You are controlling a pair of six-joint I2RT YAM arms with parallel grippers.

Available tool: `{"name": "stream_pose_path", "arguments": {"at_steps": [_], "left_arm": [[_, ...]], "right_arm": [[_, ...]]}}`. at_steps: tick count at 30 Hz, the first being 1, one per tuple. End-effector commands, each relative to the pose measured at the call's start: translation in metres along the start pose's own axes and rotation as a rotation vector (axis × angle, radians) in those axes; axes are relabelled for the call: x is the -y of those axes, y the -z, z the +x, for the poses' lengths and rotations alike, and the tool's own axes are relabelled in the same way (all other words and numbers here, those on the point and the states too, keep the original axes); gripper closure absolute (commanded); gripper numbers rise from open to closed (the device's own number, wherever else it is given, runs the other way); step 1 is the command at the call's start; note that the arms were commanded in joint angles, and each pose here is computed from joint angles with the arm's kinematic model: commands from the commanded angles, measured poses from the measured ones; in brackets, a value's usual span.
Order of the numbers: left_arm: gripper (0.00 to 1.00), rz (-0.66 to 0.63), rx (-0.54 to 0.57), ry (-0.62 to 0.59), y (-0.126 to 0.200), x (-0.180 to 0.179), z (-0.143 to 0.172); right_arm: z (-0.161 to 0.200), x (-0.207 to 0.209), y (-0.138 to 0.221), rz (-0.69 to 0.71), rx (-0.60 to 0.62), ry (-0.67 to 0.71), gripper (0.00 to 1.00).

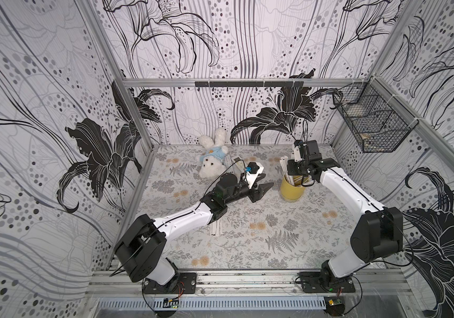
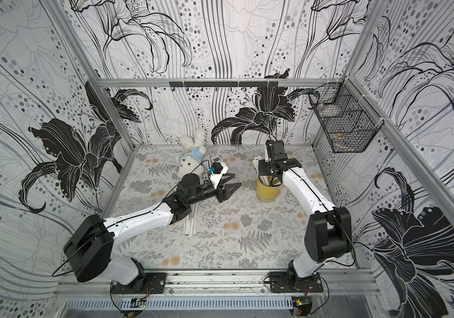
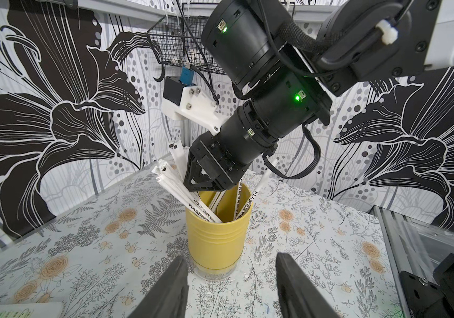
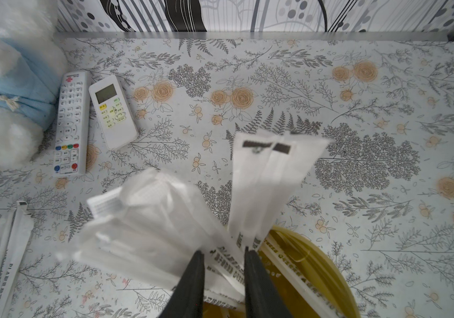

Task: Take the straws out of the storage container
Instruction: Pick up the straw from the container.

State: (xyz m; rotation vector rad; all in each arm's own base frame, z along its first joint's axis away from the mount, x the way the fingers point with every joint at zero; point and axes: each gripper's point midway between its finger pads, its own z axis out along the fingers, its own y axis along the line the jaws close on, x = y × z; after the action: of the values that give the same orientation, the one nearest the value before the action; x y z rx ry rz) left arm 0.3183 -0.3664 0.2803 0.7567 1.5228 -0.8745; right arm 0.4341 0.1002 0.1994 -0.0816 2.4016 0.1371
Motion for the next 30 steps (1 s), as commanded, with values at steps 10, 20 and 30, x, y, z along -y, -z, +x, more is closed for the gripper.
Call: {"name": "stream_pose_path", "arguments": {"at_steps": [10,20,30], "left_arm": [[0.44,0.04,0.024,-0.02,-0.012,0.005,-0.008],[0.44,0.055,0.026,-0.022,-0.015,0.007,-0.01],[0.45,0.071,0.016,-0.005,-0.019,0.008,-0.006]], "right_arm": [[-0.006,-0.002,-0.004,-0.012,-0.006,0.018,0.68],[-0.003,0.006,-0.007,0.027,-0.013,0.026,0.76],[-0.001,0.009,-0.007,0.045,-0.022,0.031,0.85]]}}
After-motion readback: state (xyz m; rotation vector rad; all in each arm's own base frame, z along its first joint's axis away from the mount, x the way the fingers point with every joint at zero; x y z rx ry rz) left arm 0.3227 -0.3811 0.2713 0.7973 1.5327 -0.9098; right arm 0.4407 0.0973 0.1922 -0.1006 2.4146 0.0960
